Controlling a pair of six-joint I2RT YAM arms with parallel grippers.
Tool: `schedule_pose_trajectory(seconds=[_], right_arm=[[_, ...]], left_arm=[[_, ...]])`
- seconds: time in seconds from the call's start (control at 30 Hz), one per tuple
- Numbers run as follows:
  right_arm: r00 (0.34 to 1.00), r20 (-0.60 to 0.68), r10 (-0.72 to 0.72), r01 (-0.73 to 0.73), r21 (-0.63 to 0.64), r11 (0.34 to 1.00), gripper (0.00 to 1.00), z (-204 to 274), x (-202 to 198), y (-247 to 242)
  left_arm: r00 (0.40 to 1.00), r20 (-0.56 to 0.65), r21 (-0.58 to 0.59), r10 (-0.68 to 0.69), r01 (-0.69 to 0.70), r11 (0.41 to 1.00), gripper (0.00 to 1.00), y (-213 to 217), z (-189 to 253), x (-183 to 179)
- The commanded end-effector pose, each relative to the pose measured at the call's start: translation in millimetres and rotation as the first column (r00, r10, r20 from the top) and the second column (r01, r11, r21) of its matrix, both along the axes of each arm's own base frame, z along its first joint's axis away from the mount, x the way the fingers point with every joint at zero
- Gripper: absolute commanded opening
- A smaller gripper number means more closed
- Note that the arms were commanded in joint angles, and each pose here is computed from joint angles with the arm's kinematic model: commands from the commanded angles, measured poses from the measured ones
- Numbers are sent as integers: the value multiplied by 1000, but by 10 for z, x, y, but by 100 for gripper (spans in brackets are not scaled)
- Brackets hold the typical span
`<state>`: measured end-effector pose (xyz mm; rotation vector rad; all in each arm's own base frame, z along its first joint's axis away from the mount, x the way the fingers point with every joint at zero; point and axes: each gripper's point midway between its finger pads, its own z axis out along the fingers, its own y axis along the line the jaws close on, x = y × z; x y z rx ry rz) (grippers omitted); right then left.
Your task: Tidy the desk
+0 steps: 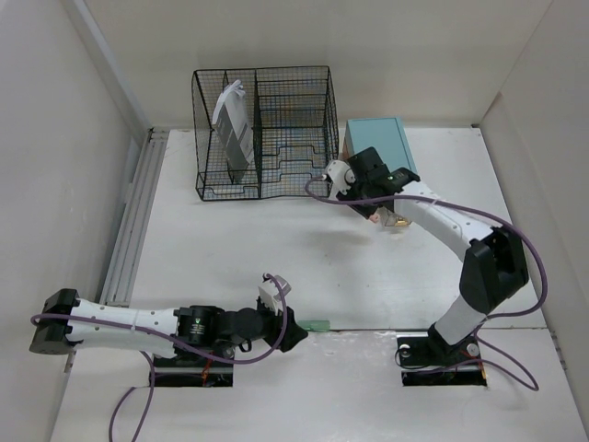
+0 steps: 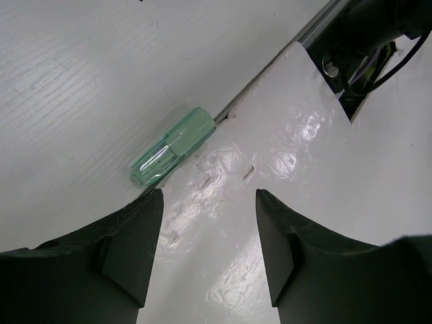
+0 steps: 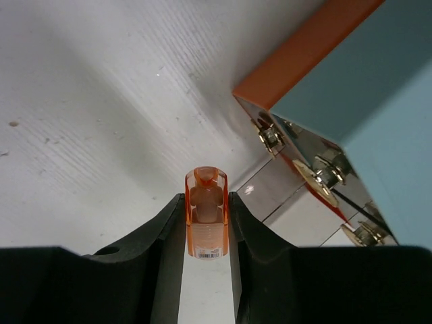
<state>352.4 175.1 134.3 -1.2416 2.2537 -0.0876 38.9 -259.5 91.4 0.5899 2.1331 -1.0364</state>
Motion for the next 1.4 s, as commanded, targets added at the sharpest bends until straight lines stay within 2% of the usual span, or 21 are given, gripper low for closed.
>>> schedule_pose_trajectory(seconds=[0.0,0.17,0.37,0.6,1.2,1.37], right_arm=[[995,102,22,-20,-30,999,4,188,252,-97],[992,120,30,-23,-58,998,2,186,413,-318],[978,135,158,-157,-19,987,2,302,398,-346],[965,120,235,-230,-48,972,0,257,406,-544],[975,54,217,-209,-131,969,0,54,421,-935],[980,13,199,-195,-149,969,3,-40,365,-1024]], left_arm=[[1000,17,-69,-14,15,998,54,-109,253,-12],[1000,17,-78,-14,15,997,54,-107,253,-12],[1000,17,-87,-14,15,996,54,-105,253,-12],[1000,17,-87,-14,15,996,54,-105,253,-12],[1000,25,-93,-17,19,995,54,-102,274,-9],[1000,25,-84,-17,19,996,54,-103,251,-9]])
